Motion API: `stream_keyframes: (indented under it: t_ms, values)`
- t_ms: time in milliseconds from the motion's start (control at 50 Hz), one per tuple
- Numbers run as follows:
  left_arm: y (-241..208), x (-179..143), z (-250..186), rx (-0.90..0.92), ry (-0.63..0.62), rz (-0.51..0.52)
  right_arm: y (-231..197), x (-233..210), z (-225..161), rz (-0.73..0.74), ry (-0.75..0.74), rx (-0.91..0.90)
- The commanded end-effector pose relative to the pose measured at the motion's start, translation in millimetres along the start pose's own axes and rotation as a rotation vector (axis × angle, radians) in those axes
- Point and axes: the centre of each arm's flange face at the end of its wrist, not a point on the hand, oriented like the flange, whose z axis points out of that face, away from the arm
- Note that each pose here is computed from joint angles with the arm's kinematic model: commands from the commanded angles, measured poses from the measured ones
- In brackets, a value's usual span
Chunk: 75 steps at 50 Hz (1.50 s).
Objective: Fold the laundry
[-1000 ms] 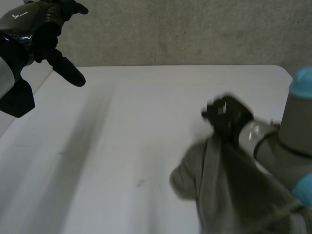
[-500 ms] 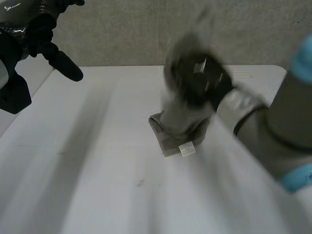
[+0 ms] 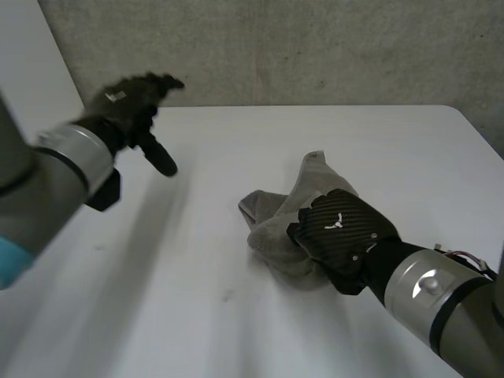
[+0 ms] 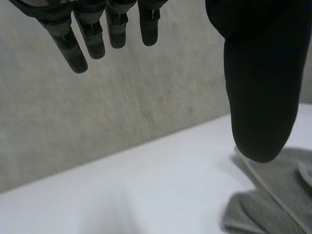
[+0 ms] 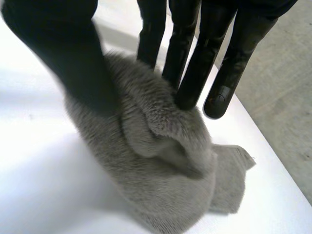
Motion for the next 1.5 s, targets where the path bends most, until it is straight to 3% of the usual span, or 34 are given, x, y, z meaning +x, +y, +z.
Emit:
stream_keyframes:
  t_ms: [20,160,280,360,520,740,980,1120,1220,1500]
  values:
    - [68,6,37,-0.125,0.049,-0.002,11,26,-2,-0.024,0.114,-0.063]
    - [97,13,47,-0.191,0.131,-0.016,7,52,-3,-0.049,0.222,-0.061]
    - [102,13,55,-0.159,0.146,-0.005,-8,64,0,0.070,0.250,0.008]
    - [102,12,56,-0.150,0.142,-0.005,-2,61,26,0.221,0.177,0.008]
    - [98,6,50,-0.145,0.124,-0.007,3,39,66,0.345,0.049,-0.008]
    - [101,6,44,-0.159,0.123,-0.006,31,-1,108,0.353,-0.050,-0.116]
    - [100,5,43,-0.156,0.122,-0.007,43,-6,129,0.328,0.001,-0.153]
    - [99,6,44,-0.153,0.125,-0.005,-6,26,112,0.292,0.111,0.074]
    - [96,7,48,-0.117,0.133,-0.004,-69,60,74,0.258,0.211,0.296]
    - [73,15,69,0.064,0.186,0.002,-119,71,8,0.155,0.214,0.454]
